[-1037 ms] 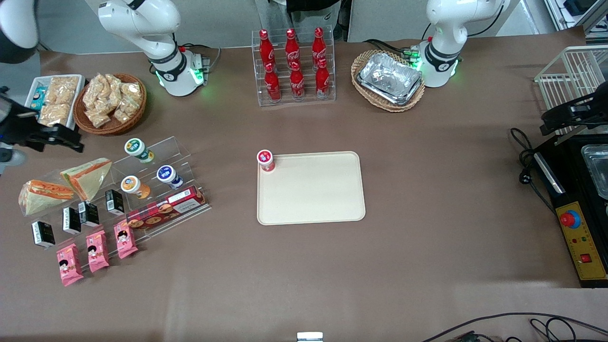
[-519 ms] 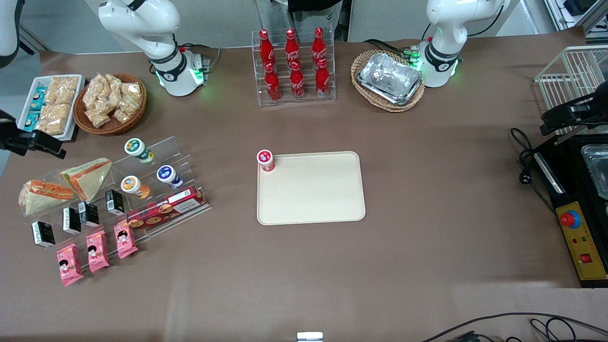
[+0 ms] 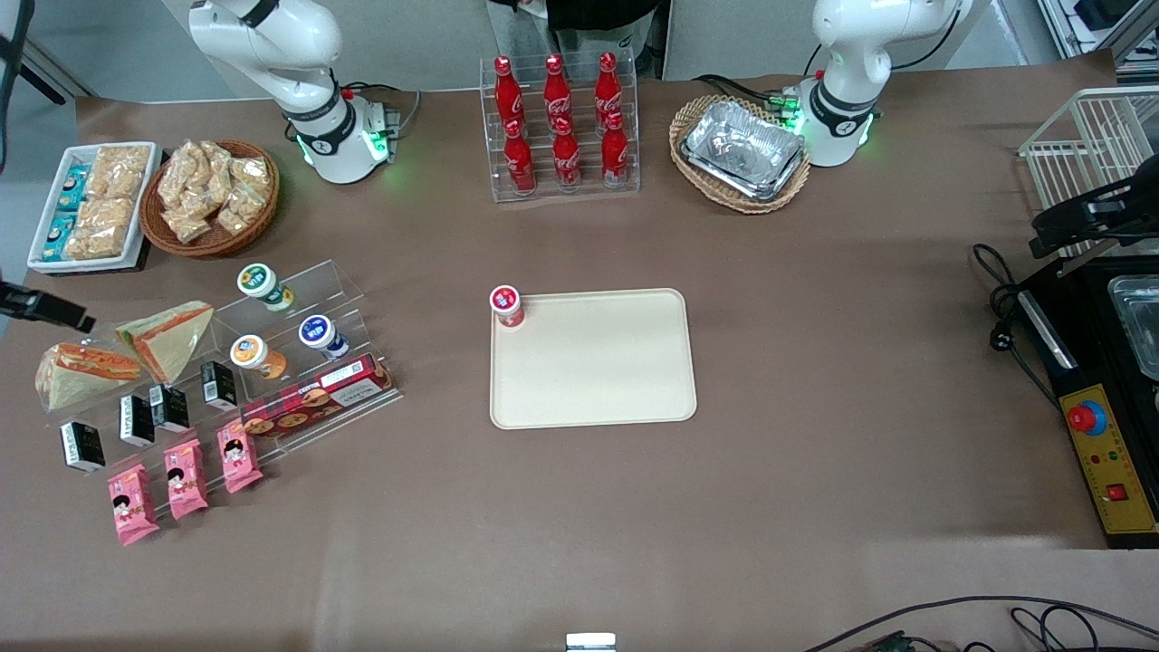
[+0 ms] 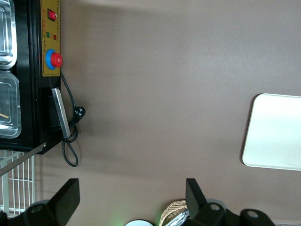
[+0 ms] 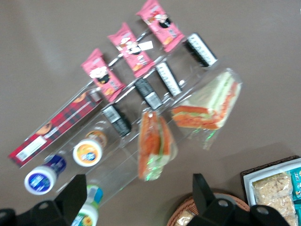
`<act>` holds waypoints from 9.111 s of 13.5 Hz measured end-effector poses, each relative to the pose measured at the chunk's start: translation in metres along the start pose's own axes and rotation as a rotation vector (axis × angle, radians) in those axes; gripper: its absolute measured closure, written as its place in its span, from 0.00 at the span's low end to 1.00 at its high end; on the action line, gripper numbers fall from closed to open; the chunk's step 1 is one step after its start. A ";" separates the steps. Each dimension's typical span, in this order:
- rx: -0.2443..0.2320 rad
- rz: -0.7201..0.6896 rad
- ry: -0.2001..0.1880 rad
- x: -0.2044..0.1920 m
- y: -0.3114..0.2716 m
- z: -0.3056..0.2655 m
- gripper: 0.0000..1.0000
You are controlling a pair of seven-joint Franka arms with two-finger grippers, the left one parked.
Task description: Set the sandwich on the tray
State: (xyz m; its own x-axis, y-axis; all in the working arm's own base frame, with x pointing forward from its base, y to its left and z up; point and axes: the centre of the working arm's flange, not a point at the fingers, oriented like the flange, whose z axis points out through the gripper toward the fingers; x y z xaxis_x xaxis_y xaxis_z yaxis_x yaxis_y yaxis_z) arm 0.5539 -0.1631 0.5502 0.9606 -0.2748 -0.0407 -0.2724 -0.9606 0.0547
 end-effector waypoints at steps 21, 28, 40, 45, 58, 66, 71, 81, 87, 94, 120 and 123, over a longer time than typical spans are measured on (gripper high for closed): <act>0.032 1.047 -0.016 0.045 0.116 0.130 0.00; 0.075 1.159 0.003 0.034 0.132 0.173 0.00; 0.098 1.159 0.056 0.033 0.120 0.193 0.37; 0.101 1.140 0.061 0.034 0.119 0.191 0.60; 0.150 0.715 0.035 0.024 -0.048 -0.025 0.60; 0.178 0.542 0.003 -0.068 -0.297 -0.062 0.61; 0.129 0.326 0.044 -0.144 -0.425 -0.041 0.61; 0.140 0.576 0.100 -0.207 -0.565 0.062 0.63; 0.153 0.884 0.152 -0.213 -0.630 0.150 0.63; 0.212 1.125 0.181 -0.193 -0.653 0.250 0.67; 0.320 1.347 0.126 -0.155 -0.652 0.276 0.00; 0.308 1.334 0.166 -0.152 -0.646 0.235 0.00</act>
State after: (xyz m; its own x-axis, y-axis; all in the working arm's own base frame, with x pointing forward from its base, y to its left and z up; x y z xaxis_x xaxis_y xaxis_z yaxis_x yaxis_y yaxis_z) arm 0.5712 0.4894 0.2868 -0.0454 -0.9989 -0.0130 -0.9633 0.0473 -0.2644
